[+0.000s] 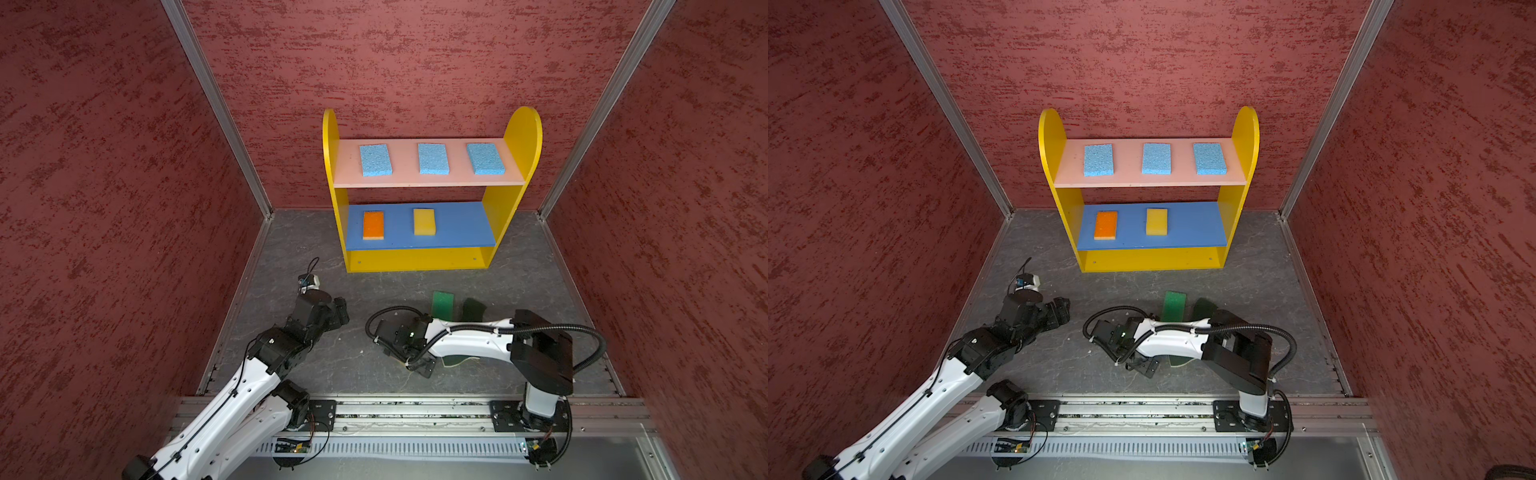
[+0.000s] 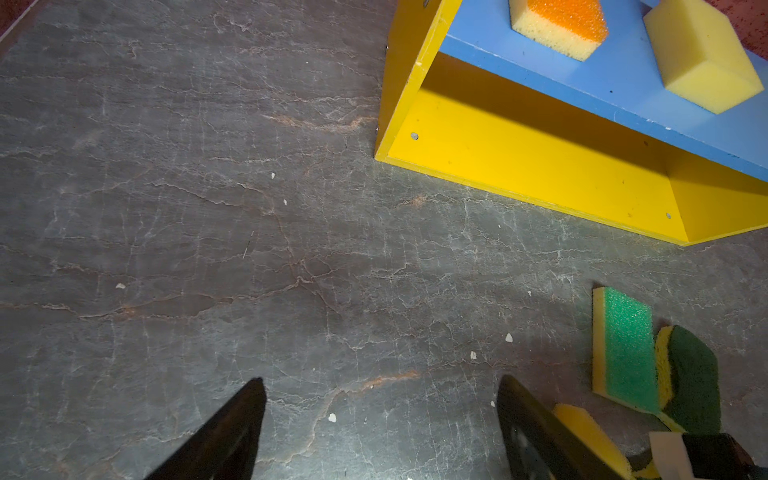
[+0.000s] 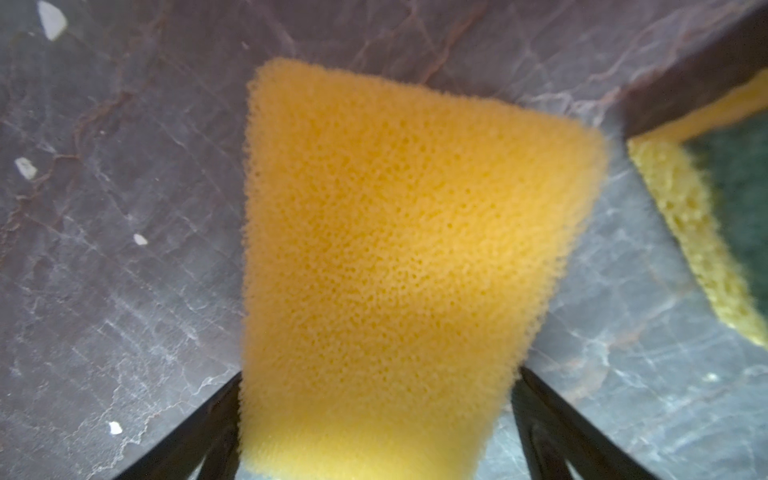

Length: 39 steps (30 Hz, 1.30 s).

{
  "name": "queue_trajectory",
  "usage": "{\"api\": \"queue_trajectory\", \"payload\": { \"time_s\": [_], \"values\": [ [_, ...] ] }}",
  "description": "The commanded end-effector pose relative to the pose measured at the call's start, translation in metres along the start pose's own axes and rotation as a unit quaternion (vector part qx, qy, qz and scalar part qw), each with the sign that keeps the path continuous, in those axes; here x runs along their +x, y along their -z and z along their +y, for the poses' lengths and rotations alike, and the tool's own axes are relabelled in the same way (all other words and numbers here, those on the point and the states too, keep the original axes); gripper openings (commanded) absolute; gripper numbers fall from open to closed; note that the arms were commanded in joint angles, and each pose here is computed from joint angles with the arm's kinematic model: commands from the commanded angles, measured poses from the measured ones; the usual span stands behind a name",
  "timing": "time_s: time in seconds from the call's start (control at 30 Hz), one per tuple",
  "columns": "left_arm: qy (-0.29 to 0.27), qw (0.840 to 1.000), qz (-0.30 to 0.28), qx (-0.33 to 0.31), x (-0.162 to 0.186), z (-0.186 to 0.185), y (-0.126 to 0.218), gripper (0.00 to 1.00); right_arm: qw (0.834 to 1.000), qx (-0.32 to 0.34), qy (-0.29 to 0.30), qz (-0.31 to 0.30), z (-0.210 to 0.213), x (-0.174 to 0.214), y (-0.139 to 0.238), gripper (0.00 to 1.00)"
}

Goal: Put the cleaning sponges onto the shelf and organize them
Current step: 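Close the right gripper on the yellow sponge on the table and lift it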

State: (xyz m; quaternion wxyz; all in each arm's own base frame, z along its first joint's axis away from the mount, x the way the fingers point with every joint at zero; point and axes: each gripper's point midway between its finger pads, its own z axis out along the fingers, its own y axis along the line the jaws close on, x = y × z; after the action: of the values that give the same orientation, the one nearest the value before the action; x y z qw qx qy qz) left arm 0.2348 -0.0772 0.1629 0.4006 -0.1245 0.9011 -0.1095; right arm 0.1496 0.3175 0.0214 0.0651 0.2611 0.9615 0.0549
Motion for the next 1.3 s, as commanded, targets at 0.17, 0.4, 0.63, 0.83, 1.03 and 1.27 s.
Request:
{"api": "queue_trajectory", "payload": {
  "time_s": [0.17, 0.4, 0.63, 0.83, 1.03, 1.27],
  "values": [
    [0.012, 1.000, 0.004, -0.004, 0.005, 0.008, -0.001, 0.88, 0.999, 0.027, -0.021, 0.020, -0.015, 0.002, -0.013, 0.86],
    [0.023, 1.000, 0.002, 0.000, 0.005, 0.009, 0.002, 0.87, 0.999, 0.027, -0.020, 0.021, -0.028, 0.000, -0.012, 0.80],
    [0.026, 1.000, 0.008, -0.003, 0.006, 0.011, 0.003, 0.87, 0.999, 0.039, 0.021, 0.028, -0.035, -0.008, -0.018, 0.74],
    [0.029, 1.000, 0.008, -0.005, 0.004, 0.012, 0.008, 0.87, 0.995, 0.075, 0.065, 0.027, -0.049, -0.013, -0.024, 0.70],
    [0.036, 0.999, 0.005, -0.004, 0.001, 0.011, 0.012, 0.87, 0.989, 0.091, 0.108, 0.031, -0.055, -0.013, -0.029, 0.68],
    [0.039, 0.999, 0.002, -0.008, -0.005, 0.011, 0.018, 0.87, 0.984, 0.081, 0.160, -0.015, -0.048, -0.029, -0.008, 0.66]
  ]
}}
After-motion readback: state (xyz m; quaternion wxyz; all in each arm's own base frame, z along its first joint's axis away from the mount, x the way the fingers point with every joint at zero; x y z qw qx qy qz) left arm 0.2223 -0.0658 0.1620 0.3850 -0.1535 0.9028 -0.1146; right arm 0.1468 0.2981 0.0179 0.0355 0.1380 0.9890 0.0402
